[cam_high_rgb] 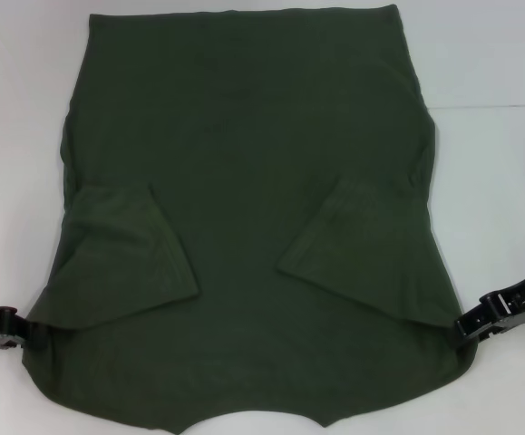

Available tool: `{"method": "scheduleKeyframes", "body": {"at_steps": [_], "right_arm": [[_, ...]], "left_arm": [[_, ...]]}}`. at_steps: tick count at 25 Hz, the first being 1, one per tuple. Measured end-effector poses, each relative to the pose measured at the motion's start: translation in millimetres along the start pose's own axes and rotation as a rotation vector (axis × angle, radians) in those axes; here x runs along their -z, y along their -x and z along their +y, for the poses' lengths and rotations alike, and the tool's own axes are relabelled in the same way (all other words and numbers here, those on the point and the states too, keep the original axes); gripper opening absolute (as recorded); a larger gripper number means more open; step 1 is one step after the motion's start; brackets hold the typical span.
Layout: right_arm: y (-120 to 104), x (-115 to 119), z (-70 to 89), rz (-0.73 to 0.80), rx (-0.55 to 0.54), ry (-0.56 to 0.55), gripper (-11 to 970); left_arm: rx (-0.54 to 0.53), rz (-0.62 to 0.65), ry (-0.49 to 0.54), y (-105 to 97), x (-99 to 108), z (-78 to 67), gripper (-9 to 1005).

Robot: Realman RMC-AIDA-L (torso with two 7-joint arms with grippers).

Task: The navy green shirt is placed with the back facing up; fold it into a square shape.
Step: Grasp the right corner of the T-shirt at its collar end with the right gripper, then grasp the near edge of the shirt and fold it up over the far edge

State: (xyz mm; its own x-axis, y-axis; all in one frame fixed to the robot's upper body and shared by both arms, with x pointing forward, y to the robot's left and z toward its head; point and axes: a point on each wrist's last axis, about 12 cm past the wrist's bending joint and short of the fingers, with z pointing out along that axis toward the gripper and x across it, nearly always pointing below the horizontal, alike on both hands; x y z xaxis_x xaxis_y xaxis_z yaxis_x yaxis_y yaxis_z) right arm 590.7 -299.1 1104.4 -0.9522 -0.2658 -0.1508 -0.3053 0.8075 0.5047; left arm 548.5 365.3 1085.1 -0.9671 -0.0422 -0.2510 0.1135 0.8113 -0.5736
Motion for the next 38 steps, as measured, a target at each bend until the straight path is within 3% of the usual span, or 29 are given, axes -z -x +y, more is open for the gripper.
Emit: {"method": "scheduleKeyframes", "body": {"at_steps": [22,38], "right_arm": [[2.1,-1.9,-0.7,-0.001,0.048,-0.036,62],[-3.0,22.2,-11.5,-0.035,0.107,-0.004,63]], "left_arm": [[-0.01,-0.006,-0.001,3.0,2.1,-1.2,37],[-0.103,0.065,-0.071,7.8,17.9,-14.9,37]]}}
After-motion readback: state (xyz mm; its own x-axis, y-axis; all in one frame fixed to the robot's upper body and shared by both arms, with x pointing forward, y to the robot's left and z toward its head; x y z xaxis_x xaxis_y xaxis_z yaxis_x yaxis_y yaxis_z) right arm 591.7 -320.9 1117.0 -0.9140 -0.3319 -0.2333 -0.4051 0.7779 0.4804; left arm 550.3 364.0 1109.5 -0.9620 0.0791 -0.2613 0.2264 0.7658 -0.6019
